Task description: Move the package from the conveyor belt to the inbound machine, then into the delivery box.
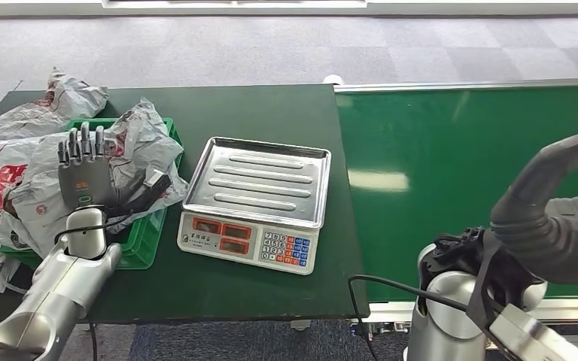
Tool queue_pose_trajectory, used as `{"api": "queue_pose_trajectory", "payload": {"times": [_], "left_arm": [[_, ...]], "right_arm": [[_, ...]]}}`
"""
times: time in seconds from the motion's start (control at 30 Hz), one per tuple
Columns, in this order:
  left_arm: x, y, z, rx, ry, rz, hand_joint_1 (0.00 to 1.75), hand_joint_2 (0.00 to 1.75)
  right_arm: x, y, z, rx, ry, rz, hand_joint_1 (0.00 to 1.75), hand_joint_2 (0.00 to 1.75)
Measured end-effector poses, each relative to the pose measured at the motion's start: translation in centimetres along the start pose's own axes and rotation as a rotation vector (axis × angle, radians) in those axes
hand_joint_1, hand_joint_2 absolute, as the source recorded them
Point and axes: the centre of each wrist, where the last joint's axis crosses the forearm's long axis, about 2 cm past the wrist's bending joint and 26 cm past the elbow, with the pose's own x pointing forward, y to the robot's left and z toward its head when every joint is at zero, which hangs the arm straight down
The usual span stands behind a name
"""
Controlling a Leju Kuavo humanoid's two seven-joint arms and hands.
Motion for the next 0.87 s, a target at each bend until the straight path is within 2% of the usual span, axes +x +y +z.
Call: {"api": "queue_pose_trajectory", "payload": {"times": [0.1, 0.17, 0.2, 0.27, 0.33, 0.37, 0.43, 0.57, 0.67, 0.77, 0.87], "left_arm": [[1.5, 4.9, -1.3, 0.216, -0.133, 0.301, 0.0, 0.0], [0.5, 8.5, -2.2, 0.475, -0.185, 0.571, 0.0, 0.0], [-0.8, 9.6, -2.0, 0.627, -0.159, 0.688, 0.0, 0.0], [-3.1, 11.4, -0.5, 0.896, 0.007, 0.894, 0.0, 0.0], [-3.5, 13.1, 1.1, 1.042, 0.166, 1.059, 0.0, 0.0], [-3.0, 14.1, 1.7, 1.079, 0.181, 1.107, 0.0, 0.0], [-1.3, 16.4, 2.6, 1.118, 0.116, 1.153, 0.0, 0.0], [1.4, 20.4, 4.1, 1.188, -0.01, 1.259, 0.0, 1.75], [2.7, 21.5, 4.9, 1.171, -0.074, 1.388, 0.0, 1.75], [5.2, 20.8, 5.6, 0.987, -0.183, 1.615, 0.0, 1.75], [6.9, 19.9, 6.4, 0.828, -0.261, 1.732, 0.0, 1.75]], "right_arm": [[-0.1, 0.1, 0.2, 0.0, 0.015, -0.009, 0.0, 1.75], [-0.2, 0.3, 0.4, 0.006, 0.027, -0.016, 0.0, 1.75], [-0.2, 0.4, 0.6, 0.011, 0.032, -0.019, 0.0, 1.75], [-0.3, 0.5, 0.8, 0.02, 0.041, -0.021, 0.0, 1.75], [-0.4, 0.6, 1.1, 0.028, 0.047, -0.02, 0.0, 1.75], [-0.4, 0.7, 1.2, 0.032, 0.05, -0.019, 0.0, 1.75], [-0.5, 0.8, 1.4, 0.041, 0.055, -0.018, 0.0, 1.75], [-0.7, 0.9, 1.9, 0.049, 0.079, -0.024, 0.0, 1.75], [-0.7, 1.2, 2.5, 0.03, 0.164, -0.075, 0.0, 1.75], [0.0, 2.3, 4.7, 0.027, 0.32, -0.208, 0.0, 1.75], [1.0, 2.8, 6.6, 0.083, 0.422, -0.304, 0.0, 1.75]]}}
